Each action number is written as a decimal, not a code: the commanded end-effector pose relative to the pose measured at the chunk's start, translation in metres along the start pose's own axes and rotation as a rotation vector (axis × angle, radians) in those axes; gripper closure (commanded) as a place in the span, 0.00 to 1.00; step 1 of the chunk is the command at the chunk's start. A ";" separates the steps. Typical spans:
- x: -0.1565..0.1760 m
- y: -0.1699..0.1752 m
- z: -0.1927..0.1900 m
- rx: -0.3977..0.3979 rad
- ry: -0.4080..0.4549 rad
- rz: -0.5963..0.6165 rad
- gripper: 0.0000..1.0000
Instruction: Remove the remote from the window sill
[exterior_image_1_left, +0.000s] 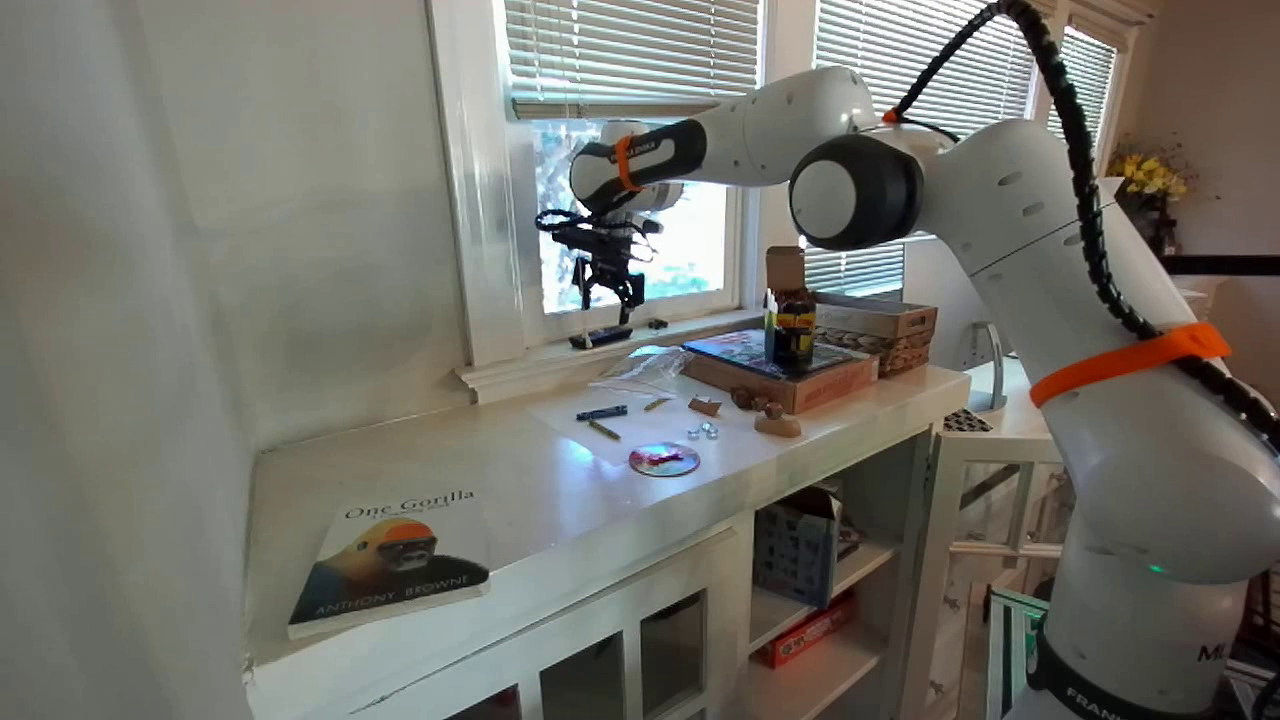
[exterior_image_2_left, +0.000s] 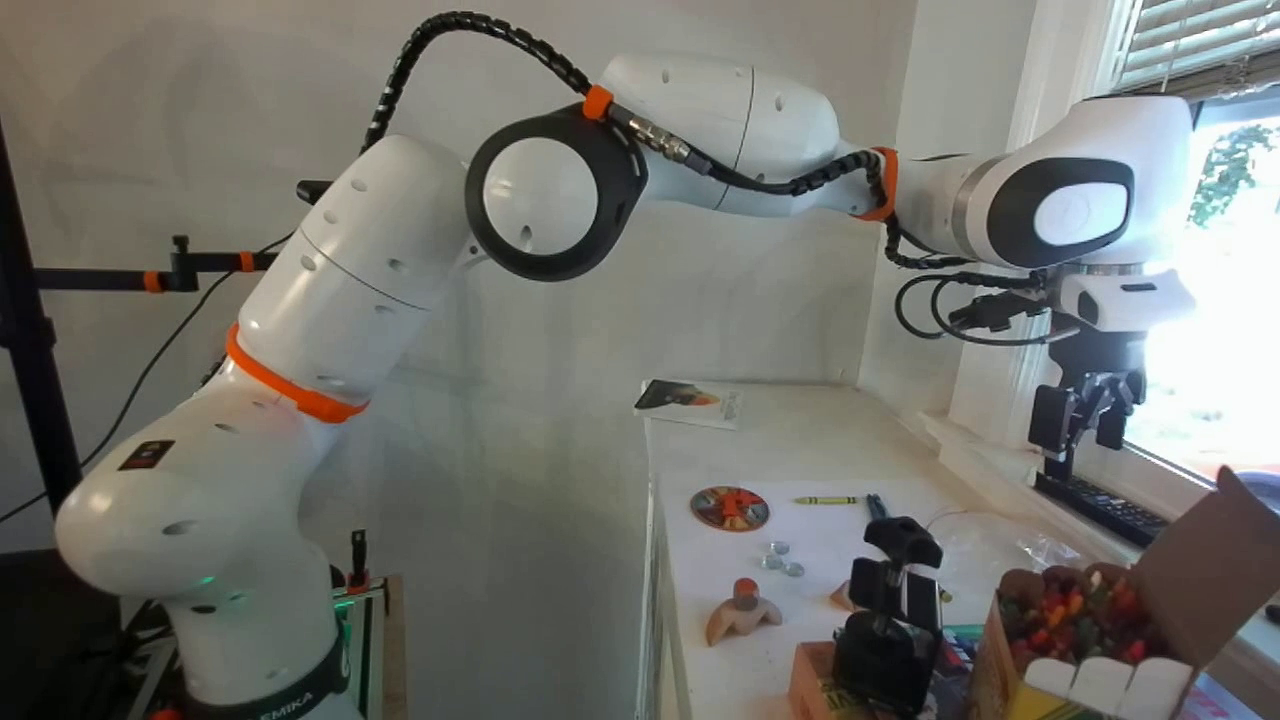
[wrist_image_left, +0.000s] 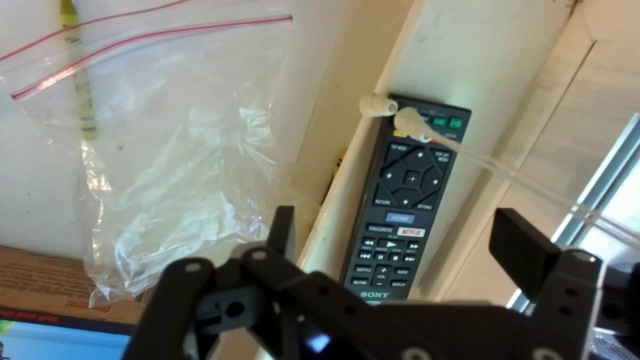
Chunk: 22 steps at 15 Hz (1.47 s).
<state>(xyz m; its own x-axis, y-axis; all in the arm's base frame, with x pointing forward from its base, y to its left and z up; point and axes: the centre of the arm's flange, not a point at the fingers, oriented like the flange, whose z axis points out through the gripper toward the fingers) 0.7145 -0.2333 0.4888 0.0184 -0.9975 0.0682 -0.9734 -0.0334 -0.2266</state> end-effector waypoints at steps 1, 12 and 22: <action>0.005 -0.018 0.015 0.023 -0.010 -0.001 0.00; 0.018 -0.034 0.039 0.035 -0.027 0.028 0.00; 0.019 -0.033 0.055 0.001 -0.040 0.041 0.13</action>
<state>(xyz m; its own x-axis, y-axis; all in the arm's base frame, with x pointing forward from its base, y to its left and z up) 0.7376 -0.2447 0.4477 0.0136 -0.9990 0.0437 -0.9781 -0.0223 -0.2069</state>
